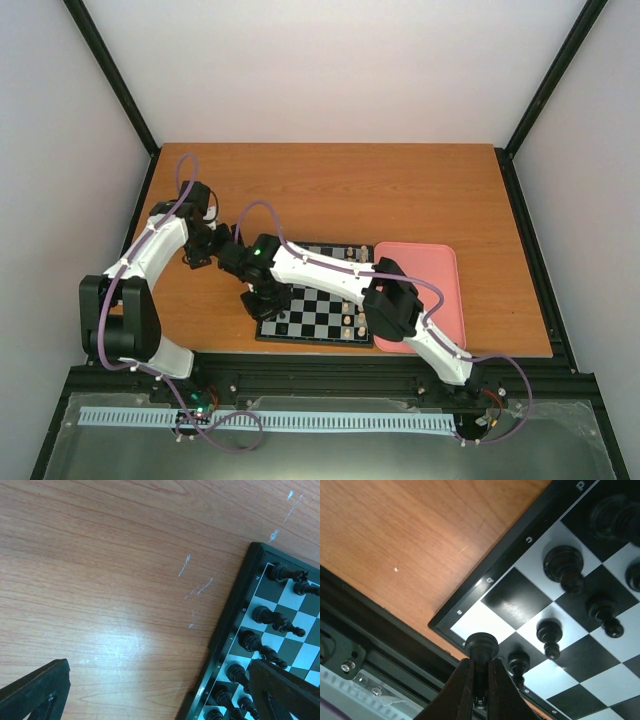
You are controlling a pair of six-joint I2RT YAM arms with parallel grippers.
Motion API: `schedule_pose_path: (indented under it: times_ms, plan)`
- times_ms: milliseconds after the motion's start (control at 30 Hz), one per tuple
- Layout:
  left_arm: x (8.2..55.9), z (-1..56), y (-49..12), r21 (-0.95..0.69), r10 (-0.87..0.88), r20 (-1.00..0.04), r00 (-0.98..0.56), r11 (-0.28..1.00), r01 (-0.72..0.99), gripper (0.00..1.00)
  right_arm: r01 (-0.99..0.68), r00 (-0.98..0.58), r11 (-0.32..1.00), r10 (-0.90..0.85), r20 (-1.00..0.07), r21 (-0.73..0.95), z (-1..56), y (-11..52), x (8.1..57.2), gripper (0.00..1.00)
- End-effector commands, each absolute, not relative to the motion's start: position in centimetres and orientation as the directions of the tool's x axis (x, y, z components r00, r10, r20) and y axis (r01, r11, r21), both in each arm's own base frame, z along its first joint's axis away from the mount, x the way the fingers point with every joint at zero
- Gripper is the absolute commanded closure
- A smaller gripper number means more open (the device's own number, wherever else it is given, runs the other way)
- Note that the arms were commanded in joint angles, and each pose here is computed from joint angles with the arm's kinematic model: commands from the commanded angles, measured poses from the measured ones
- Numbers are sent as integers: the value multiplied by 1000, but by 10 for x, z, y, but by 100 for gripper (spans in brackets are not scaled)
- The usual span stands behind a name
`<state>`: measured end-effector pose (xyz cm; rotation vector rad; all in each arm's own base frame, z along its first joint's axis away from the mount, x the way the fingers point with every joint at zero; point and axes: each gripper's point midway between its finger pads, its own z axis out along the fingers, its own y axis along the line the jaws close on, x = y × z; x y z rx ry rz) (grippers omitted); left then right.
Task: Set up the chess pieces on the board
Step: Place the chess piece on the chessboard.
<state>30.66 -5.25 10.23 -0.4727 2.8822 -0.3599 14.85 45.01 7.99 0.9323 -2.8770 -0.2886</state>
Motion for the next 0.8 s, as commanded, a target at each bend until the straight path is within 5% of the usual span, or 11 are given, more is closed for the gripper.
schedule_pose_path:
  times_ms: [0,767]
  plan:
    - [308,113,-56,-291,-336,-181,-924,916,-276,0,-562,-808,798,-586,60,218,68,449,156,97]
    - [311,108,-57,-288,-331,-171,-928,917,-274,0,-553,-812,810,-577,94,195,47,442,171,96]
